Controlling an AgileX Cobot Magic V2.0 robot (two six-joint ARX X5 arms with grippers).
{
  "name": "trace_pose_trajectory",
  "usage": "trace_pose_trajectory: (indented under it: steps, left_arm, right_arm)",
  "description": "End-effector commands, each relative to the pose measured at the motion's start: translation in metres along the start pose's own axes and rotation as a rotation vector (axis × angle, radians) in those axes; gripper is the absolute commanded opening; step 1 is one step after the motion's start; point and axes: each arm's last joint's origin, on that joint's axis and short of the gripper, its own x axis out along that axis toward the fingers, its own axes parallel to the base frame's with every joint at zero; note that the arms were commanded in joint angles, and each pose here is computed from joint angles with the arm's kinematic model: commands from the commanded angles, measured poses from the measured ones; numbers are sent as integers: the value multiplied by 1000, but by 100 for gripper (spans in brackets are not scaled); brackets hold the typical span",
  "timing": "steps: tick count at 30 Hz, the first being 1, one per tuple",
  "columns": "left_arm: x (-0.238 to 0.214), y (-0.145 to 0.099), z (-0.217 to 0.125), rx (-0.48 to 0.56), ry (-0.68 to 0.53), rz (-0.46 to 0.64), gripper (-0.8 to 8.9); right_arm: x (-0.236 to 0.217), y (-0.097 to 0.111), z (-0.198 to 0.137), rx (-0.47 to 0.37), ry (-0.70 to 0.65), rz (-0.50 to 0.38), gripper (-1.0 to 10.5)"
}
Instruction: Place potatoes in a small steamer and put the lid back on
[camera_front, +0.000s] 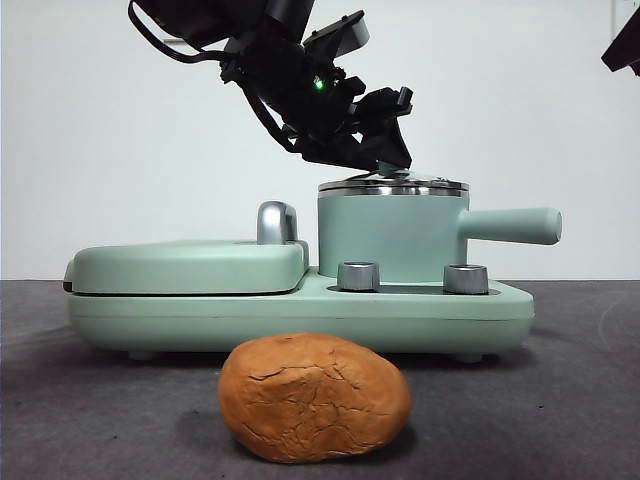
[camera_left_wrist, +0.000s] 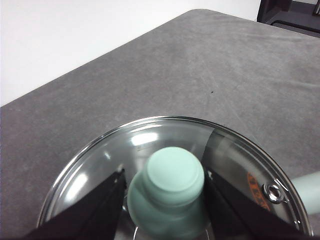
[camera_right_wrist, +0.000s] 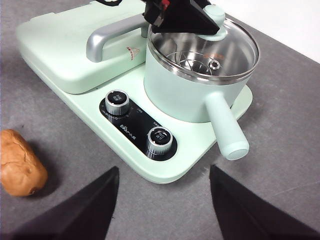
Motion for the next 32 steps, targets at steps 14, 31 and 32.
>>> trace_pose_trajectory:
  steps: [14, 31, 32]
  left_arm:
    - [0, -2, 11, 11, -49, 2, 10]
    - [-101, -4, 82, -8, -117, 27, 10]
    - [-109, -3, 83, -21, -104, 30, 10]
  right_arm:
    - [-2, -1, 6, 8, -21, -8, 286]
    - [-2, -1, 5, 10, -18, -6, 286]
    - [-2, 0, 5, 11, -16, -2, 286]
